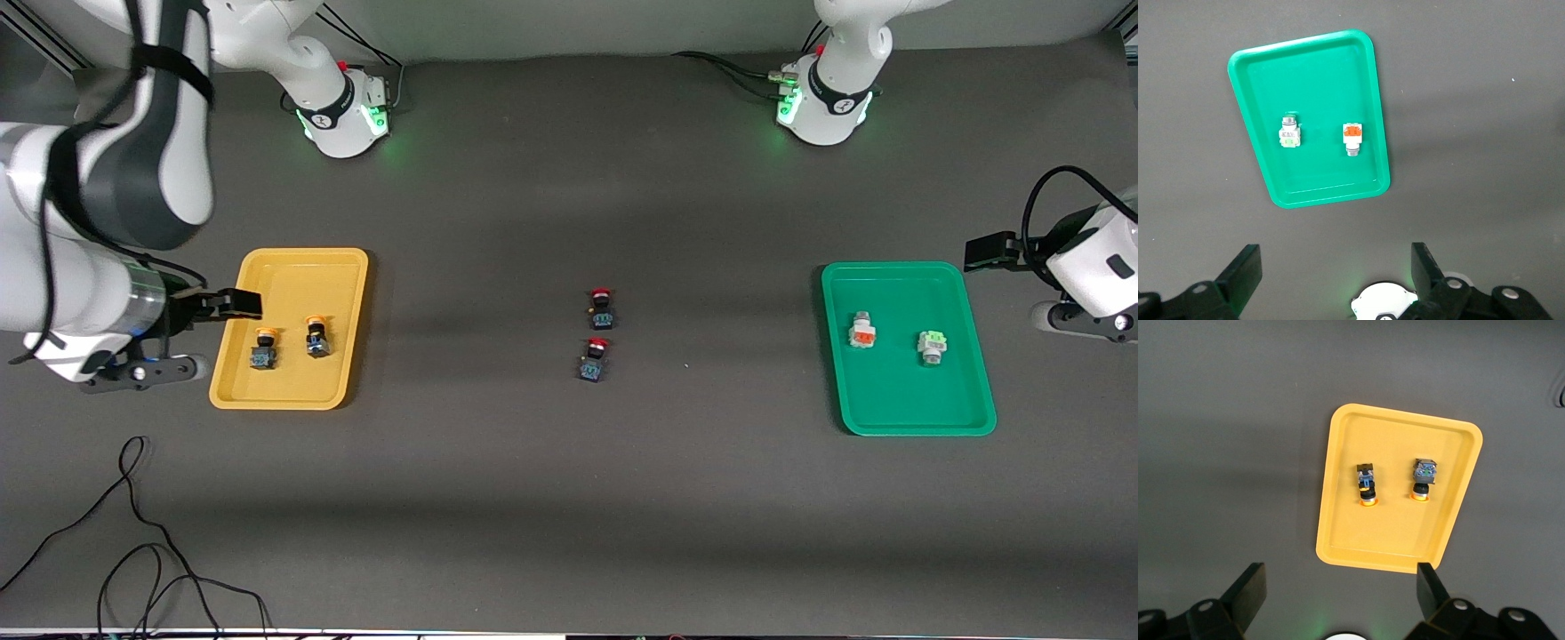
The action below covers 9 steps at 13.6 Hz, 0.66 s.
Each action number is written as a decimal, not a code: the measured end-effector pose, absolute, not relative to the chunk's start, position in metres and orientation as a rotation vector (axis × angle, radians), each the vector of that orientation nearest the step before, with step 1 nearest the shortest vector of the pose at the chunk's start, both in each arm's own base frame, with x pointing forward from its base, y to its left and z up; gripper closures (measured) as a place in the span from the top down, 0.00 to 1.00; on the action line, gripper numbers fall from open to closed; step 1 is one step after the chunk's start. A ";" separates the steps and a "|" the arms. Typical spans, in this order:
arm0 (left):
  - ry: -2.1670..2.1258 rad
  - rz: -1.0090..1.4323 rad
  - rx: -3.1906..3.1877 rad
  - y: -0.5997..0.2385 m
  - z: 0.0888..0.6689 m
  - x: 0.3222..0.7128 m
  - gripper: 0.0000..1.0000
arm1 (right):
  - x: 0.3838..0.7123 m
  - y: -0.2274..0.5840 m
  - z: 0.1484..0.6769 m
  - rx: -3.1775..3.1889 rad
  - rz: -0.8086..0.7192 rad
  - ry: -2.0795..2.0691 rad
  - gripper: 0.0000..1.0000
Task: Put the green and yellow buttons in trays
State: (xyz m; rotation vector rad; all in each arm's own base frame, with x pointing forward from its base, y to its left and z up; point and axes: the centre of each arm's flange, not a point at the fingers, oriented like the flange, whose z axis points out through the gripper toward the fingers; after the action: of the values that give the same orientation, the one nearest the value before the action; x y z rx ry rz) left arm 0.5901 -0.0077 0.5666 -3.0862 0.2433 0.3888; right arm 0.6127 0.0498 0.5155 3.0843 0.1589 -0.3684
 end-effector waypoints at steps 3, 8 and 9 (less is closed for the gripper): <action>0.241 0.391 -3.087 -0.007 0.568 0.590 1.00 | 0.605 0.027 0.538 3.132 -0.335 0.115 1.00; 0.211 0.375 -3.055 -0.043 0.573 0.585 1.00 | 0.579 -0.018 0.559 3.181 -0.293 0.051 1.00; 0.209 0.336 -3.069 -0.052 0.574 0.584 1.00 | 0.573 -0.026 0.562 3.187 -0.276 0.035 1.00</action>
State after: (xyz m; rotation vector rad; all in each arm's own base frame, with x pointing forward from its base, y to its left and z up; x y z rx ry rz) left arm 0.5839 -0.0522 0.5742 -3.0690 0.2089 0.3365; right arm 0.5729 -0.0261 0.5621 3.1872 0.0354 -0.2764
